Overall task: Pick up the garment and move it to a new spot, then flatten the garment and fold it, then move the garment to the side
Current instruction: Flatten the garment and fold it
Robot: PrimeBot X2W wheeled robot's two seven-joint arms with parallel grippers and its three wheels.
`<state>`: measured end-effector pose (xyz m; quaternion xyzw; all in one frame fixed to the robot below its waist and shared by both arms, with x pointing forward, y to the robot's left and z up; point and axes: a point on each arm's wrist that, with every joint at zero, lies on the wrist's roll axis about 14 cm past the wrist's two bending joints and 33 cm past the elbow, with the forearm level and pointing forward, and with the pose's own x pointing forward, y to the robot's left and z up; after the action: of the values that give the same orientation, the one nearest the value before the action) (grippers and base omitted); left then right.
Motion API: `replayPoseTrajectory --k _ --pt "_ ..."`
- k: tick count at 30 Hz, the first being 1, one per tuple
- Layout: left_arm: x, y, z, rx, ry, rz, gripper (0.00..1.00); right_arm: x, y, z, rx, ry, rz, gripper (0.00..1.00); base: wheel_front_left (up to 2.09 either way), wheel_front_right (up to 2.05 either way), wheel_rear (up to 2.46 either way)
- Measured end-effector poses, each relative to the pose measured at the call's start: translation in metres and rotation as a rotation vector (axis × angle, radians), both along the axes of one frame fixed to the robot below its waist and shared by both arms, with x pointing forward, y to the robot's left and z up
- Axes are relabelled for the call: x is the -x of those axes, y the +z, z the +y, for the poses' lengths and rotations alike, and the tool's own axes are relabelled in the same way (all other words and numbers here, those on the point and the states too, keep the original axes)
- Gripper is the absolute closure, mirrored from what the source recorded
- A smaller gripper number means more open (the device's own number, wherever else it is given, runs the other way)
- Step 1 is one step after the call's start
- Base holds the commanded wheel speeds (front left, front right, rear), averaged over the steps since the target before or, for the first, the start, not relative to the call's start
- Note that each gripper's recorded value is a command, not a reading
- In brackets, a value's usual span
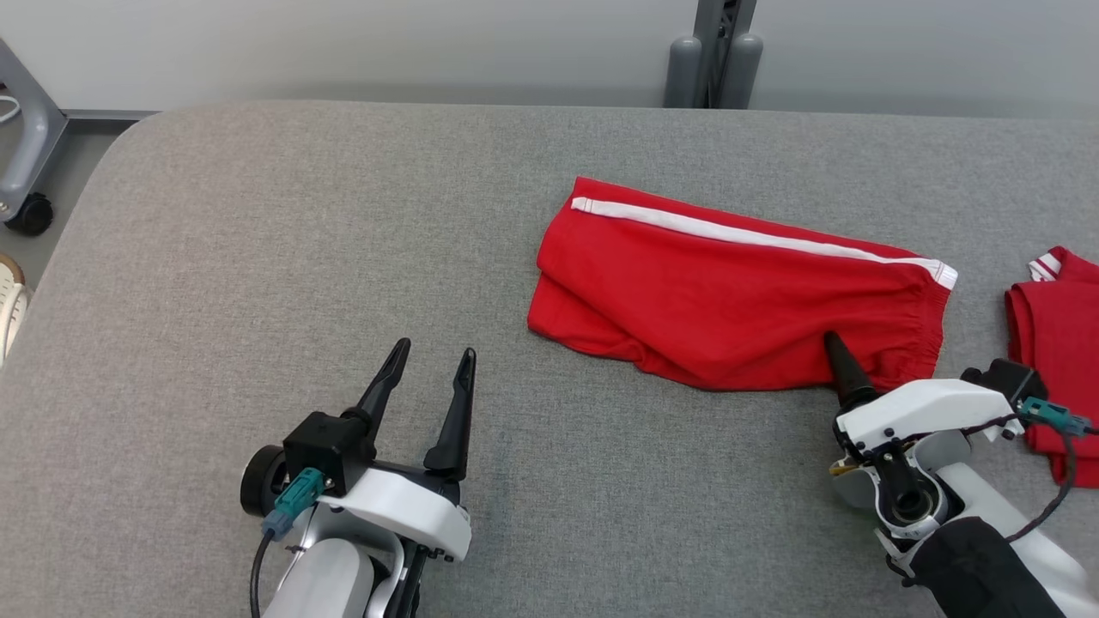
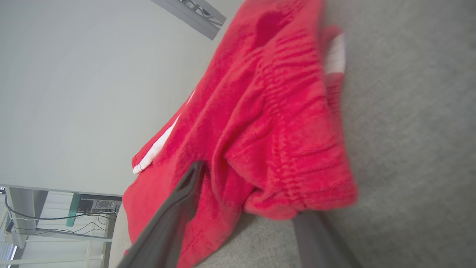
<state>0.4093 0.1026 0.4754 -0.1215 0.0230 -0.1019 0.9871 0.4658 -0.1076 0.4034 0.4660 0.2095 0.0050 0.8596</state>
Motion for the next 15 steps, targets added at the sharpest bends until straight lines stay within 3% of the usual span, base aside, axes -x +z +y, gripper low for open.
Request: replayPoseTrajectory --k 1,2,15 --pt "-0.001 0.000 0.000 0.000 0.000 -0.001 0.00 0.000 0.000 0.002 0.016 0.018 -0.003 0.92 0.00 0.00 0.00" --pt "-0.001 0.001 0.000 0.000 0.000 -0.002 0.00 0.001 -0.001 0.004 0.036 0.040 -0.007 1.00 0.00 0.00 0.00" --pt "-0.003 0.009 -0.006 0.002 -0.015 -0.024 0.00 0.019 -0.006 0.001 0.252 0.217 -0.032 1.00 0.00 0.00 0.00"
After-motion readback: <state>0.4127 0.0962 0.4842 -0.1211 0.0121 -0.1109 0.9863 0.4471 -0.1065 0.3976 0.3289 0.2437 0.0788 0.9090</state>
